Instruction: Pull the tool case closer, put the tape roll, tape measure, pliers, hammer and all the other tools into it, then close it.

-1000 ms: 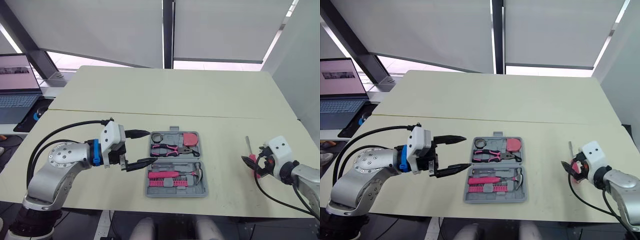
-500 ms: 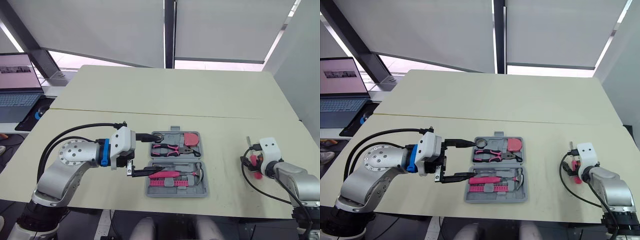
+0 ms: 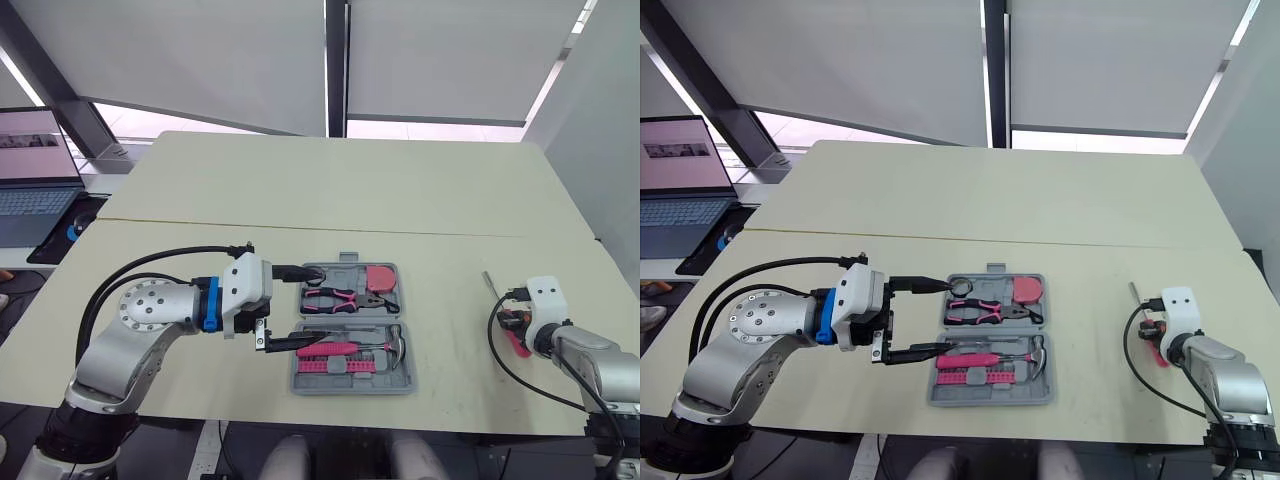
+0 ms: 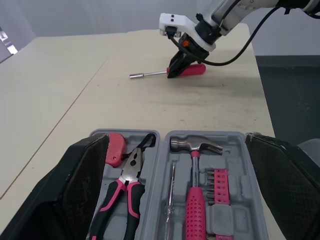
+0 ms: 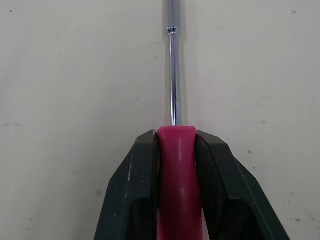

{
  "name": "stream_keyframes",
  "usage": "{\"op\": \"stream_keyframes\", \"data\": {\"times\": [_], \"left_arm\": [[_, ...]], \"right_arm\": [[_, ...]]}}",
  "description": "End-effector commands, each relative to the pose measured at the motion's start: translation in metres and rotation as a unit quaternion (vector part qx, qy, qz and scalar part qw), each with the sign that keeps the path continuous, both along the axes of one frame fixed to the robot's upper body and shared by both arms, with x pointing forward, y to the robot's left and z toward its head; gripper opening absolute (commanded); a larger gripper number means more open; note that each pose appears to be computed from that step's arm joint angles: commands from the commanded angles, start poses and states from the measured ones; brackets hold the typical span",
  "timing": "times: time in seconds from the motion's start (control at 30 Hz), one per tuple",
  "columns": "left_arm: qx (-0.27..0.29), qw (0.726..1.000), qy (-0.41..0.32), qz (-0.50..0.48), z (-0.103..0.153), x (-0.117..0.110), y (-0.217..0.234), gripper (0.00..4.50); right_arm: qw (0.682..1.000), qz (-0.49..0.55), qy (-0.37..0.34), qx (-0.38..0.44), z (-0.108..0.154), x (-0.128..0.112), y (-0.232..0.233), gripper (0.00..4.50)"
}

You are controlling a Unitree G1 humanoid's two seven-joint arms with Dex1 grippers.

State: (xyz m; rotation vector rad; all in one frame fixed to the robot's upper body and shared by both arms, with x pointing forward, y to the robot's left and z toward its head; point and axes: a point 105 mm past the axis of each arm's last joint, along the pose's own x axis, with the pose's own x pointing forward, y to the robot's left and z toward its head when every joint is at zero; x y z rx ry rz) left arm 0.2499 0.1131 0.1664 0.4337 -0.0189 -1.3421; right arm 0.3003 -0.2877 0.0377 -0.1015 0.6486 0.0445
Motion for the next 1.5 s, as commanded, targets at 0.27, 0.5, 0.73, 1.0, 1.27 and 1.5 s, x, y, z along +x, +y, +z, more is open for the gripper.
{"op": "stream_keyframes", "data": {"times": [0.27, 0.5, 0.73, 1.0, 1.27, 1.5], "left_arm": [[0.016, 1.0, -0.019, -0.001, 0.0, -0.005, 0.0, 4.5], [0.02, 1.0, -0.016, -0.007, -0.002, -0.009, -0.005, 4.5], [0.025, 0.999, -0.017, -0.016, -0.002, -0.009, -0.006, 4.5], [0.025, 0.999, -0.017, -0.016, -0.004, -0.009, -0.009, 4.5], [0.028, 0.999, -0.015, -0.01, -0.007, -0.01, -0.008, 4.5], [0.035, 0.999, -0.015, -0.002, -0.012, -0.011, -0.006, 4.5]], "right_arm": [[0.997, 0.011, -0.051, 0.06, 0.025, -0.013, 0.054, 0.8], [0.993, -0.029, -0.036, 0.109, 0.012, -0.052, 0.101, 0.8], [0.991, -0.041, -0.033, 0.12, 0.003, -0.055, 0.114, 0.8], [0.99, -0.039, -0.05, 0.123, 0.003, -0.038, 0.122, 0.8], [0.991, -0.039, -0.038, 0.122, -0.006, -0.039, 0.125, 0.8], [0.985, -0.072, -0.056, 0.144, 0.003, -0.04, 0.121, 2.65]]}}
